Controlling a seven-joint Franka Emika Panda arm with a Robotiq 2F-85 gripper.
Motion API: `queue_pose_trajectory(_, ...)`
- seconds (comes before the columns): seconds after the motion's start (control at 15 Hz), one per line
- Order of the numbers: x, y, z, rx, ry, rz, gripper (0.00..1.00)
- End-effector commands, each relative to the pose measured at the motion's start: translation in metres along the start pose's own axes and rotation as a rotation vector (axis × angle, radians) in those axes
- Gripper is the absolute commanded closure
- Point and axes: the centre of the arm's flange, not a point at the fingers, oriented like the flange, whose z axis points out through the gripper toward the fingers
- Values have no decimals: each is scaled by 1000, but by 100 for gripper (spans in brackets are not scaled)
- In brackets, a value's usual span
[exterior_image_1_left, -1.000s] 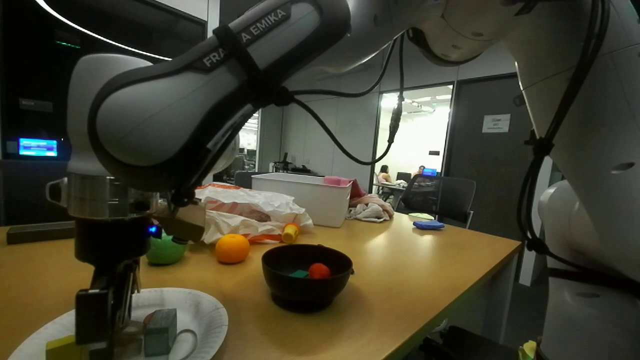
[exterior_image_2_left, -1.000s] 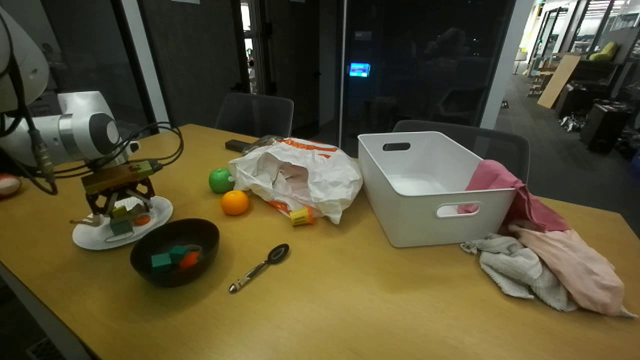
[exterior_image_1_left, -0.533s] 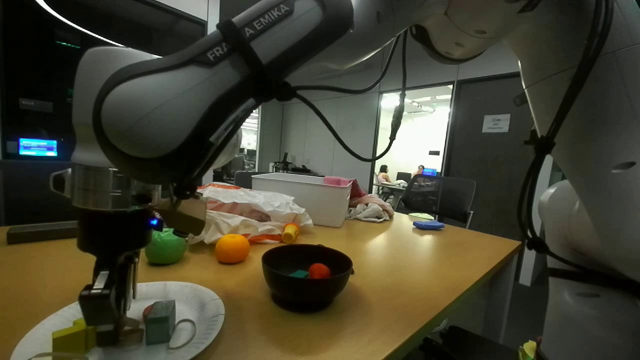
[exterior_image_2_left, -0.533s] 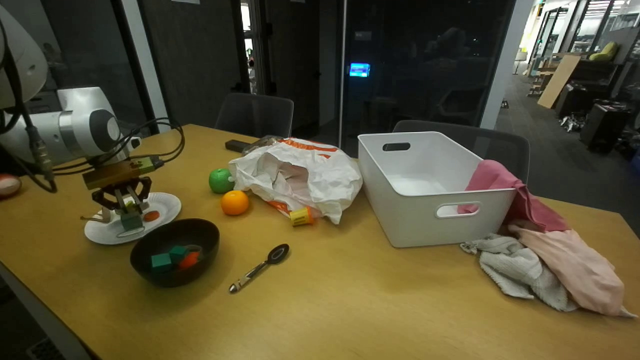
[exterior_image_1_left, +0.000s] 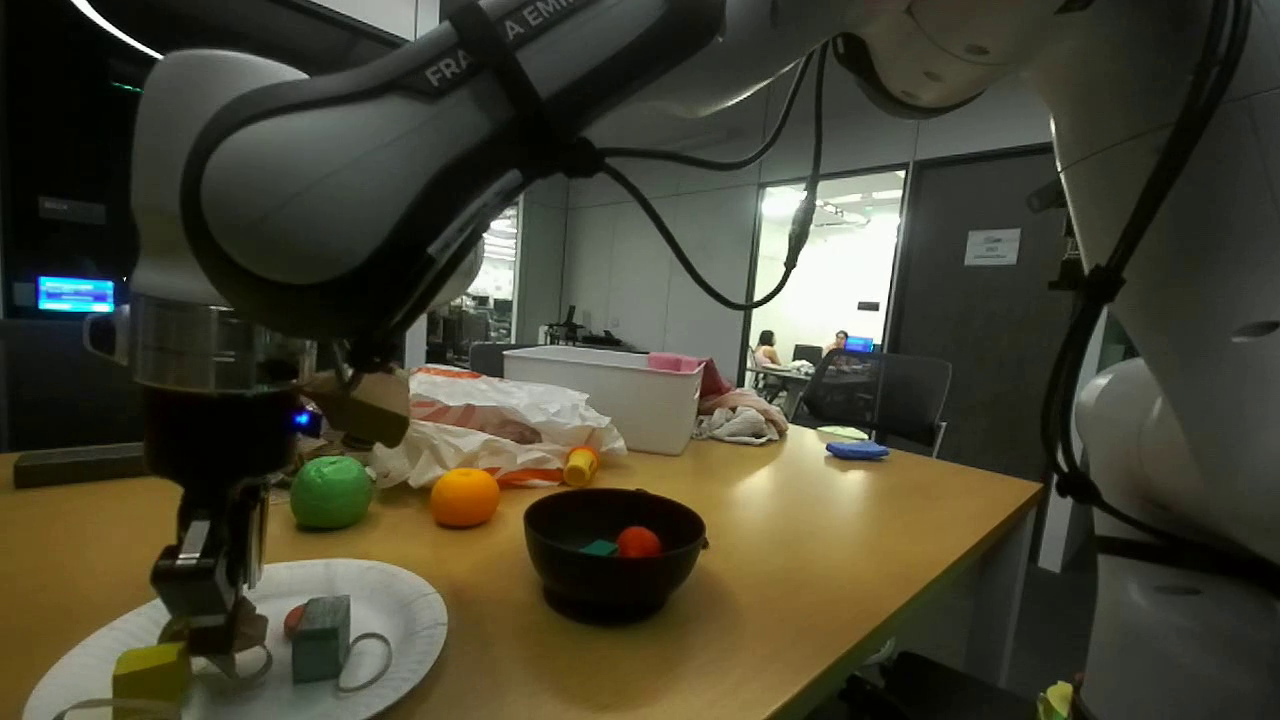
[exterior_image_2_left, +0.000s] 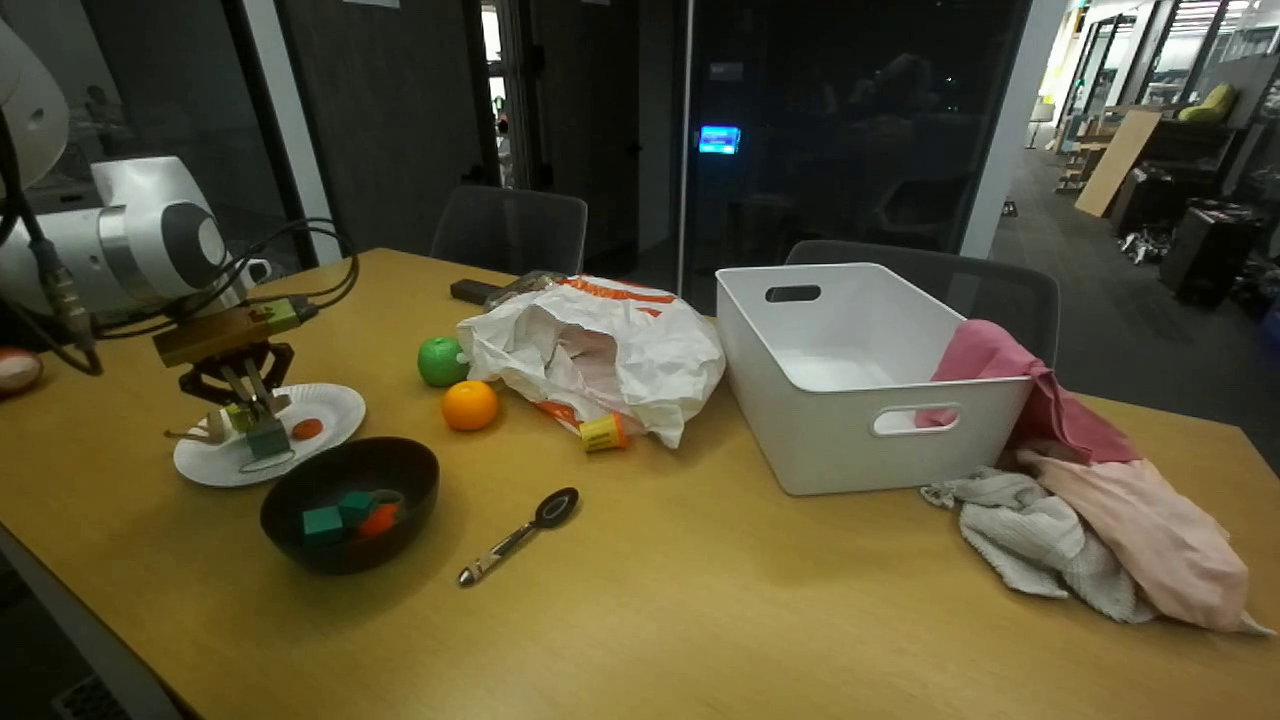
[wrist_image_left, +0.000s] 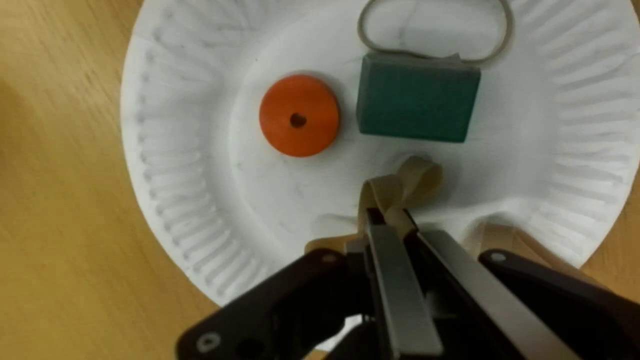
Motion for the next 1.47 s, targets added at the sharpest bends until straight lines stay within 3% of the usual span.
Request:
queue_pose_trajectory(0.0, -3, -12, -42, -86, -26, -18, 92)
queue_pose_trajectory(0.4, -35, 6, -95, -330, -147, -22, 92)
queue_pose_trajectory(0.73, -85, 47, -146, -464, -188, 162, 92)
queue_pose_trajectory(0.93, -131, 69, -167, -454, -206, 334, 91)
queue_pose_trajectory(1.2, -185, 76, -175, -338, -219, 503, 91)
queue_pose_trajectory(1.4, -216, 67, -157, -253, -208, 557, 91)
